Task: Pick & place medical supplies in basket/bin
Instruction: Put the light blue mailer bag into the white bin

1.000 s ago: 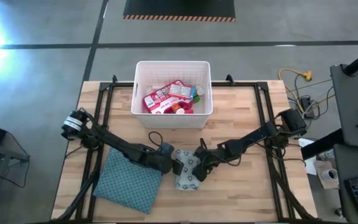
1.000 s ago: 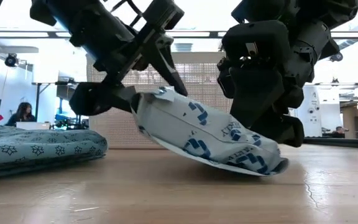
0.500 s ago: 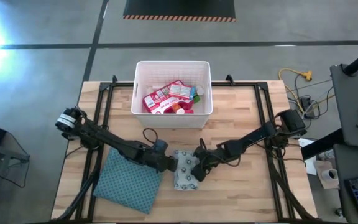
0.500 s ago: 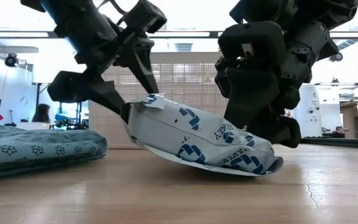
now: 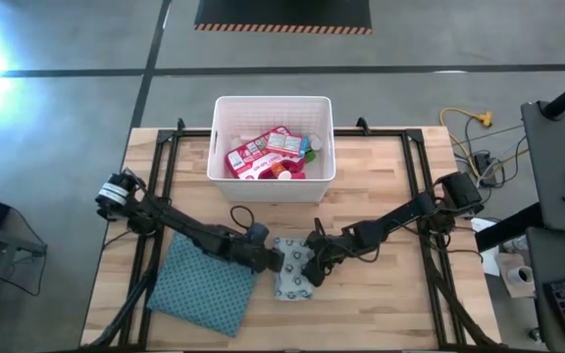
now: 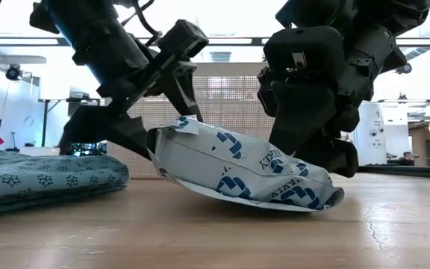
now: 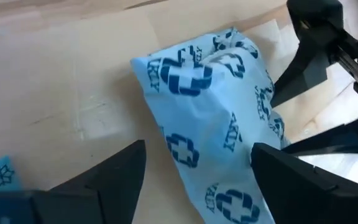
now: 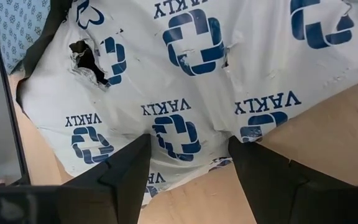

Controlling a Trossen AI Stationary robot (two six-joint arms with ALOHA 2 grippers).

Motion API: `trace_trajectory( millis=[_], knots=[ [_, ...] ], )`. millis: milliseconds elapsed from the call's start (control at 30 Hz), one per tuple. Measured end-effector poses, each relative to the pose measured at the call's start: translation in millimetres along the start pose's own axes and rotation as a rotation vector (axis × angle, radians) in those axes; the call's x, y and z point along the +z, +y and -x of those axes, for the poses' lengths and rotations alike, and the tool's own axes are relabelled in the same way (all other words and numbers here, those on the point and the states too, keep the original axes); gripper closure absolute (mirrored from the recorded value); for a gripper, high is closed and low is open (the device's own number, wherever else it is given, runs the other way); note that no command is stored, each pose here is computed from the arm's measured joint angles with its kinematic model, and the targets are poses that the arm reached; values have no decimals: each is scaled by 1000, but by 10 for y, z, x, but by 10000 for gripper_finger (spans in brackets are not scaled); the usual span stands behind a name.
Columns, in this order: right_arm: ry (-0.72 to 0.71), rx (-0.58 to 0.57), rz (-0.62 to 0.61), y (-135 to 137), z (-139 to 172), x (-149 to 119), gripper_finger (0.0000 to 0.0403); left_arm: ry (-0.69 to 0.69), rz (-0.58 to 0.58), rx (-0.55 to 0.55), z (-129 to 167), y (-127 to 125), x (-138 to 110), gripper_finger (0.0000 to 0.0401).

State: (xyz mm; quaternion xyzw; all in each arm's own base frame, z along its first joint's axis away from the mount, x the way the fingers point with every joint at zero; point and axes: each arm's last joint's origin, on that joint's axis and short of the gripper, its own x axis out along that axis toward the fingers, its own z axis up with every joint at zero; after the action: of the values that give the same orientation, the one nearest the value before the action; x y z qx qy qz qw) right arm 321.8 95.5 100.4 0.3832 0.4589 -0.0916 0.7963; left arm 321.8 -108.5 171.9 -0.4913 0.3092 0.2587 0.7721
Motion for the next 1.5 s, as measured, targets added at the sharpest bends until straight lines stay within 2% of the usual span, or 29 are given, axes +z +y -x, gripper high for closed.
trace_trajectory(
  millis=[267,500,667,900,1100,1500],
  knots=[
    [9,4,10,-6,-40,-22,184,-3,35,-78,-69,-1,-15,130],
    [11,5,18,0,-41,-34,184,0,59,-56,-285,61,-85,129],
    [12,8,19,-24,-45,-48,184,5,52,-57,-291,60,-86,129],
    [23,6,22,-44,-47,-65,184,-18,32,-139,-330,12,-17,129],
    [33,8,23,-48,-47,-72,184,-26,36,-160,-333,-7,8,130],
    [-3,52,65,12,50,-43,183,-15,-58,-171,-285,-141,34,186]
  ],
)
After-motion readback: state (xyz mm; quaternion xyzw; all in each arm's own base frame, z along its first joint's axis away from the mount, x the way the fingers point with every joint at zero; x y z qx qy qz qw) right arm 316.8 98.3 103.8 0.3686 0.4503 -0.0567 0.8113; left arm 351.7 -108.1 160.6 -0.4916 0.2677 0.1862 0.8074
